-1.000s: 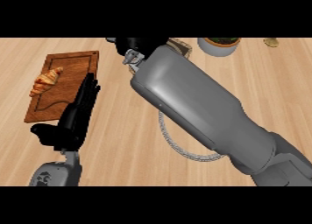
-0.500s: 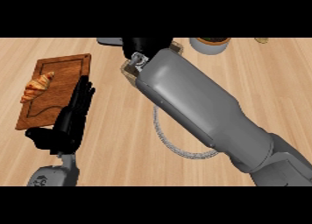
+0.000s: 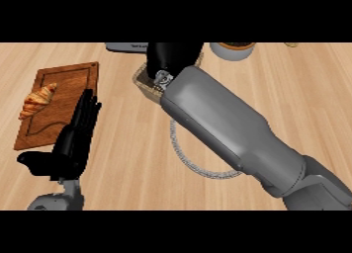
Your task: Pick the squash from the placemat and place it in the basket
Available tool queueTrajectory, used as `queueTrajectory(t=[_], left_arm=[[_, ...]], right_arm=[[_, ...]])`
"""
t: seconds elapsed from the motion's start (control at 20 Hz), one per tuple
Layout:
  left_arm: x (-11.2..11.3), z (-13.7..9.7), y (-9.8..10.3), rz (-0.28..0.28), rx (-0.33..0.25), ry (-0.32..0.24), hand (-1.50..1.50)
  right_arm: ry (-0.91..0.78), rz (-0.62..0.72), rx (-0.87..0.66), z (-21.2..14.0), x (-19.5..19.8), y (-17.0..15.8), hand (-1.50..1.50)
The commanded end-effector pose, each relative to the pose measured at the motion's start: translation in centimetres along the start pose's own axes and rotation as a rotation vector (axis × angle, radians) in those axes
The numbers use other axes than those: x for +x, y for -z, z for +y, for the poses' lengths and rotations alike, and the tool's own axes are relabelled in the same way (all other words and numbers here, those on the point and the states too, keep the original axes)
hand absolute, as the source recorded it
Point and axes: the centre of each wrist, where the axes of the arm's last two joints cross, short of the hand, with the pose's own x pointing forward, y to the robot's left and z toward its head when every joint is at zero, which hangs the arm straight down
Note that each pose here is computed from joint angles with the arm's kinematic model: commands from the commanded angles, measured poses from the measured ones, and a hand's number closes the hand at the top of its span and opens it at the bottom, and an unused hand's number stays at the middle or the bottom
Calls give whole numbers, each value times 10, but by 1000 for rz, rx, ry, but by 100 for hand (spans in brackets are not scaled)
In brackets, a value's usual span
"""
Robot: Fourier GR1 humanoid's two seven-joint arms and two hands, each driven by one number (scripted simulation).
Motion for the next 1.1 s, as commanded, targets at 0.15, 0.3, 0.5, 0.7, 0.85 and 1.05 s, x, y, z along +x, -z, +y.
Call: queueTrajectory(t=[0.15,0.3,0.5,0.7,0.85,1.05], left_arm=[[6,-3,1,1,27,-3,0],[2,3,-6,-6,22,7,0],[-10,6,-13,5,14,19,0],[-7,23,-4,4,46,16,0],[7,4,1,-11,35,13,0],[1,9,-9,10,27,4,0]], right_arm=[[68,250,33,25,-16,-13,150],[84,231,26,29,-22,-21,150],[122,261,35,30,-27,-18,150],[131,326,10,47,-47,-12,150],[95,323,52,49,-47,-16,-150],[146,302,24,51,-49,-21,-150]])
